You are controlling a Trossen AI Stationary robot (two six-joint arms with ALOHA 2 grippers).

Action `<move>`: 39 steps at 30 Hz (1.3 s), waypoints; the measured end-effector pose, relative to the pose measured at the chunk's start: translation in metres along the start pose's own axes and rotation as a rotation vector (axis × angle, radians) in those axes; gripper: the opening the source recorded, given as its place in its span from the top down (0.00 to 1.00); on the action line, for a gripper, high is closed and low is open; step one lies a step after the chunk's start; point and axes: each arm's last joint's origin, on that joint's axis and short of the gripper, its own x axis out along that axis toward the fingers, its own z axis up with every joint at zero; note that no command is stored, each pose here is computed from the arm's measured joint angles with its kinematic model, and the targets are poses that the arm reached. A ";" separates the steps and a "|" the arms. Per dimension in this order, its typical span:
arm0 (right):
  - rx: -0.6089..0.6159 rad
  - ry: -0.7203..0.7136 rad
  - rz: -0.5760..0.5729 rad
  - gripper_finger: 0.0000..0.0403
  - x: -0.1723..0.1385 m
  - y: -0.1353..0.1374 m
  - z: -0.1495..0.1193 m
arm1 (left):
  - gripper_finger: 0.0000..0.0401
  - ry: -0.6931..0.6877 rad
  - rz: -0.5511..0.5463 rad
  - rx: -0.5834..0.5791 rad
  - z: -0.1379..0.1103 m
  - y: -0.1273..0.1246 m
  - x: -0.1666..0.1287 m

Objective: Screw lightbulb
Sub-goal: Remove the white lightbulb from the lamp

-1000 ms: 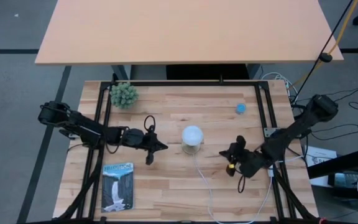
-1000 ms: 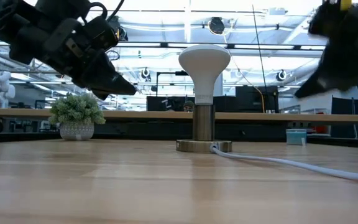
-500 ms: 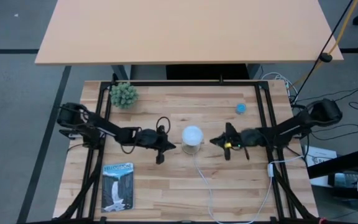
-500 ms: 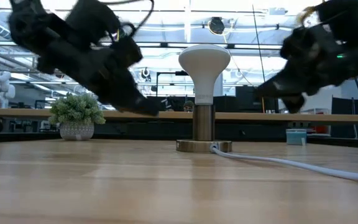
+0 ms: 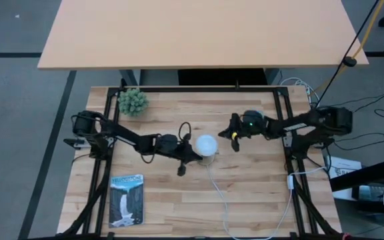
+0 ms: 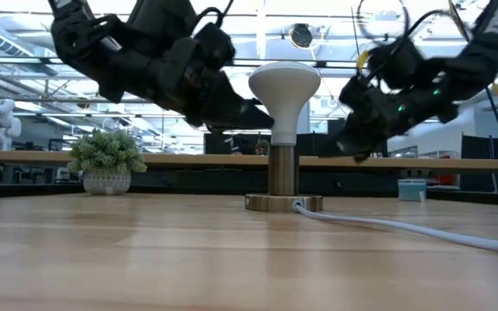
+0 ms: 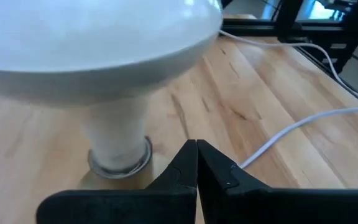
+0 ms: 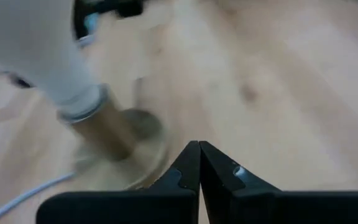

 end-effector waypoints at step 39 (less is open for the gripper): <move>-0.026 -0.086 0.027 1.00 0.034 0.111 0.008 | 1.00 -0.026 0.045 0.012 0.005 0.065 0.003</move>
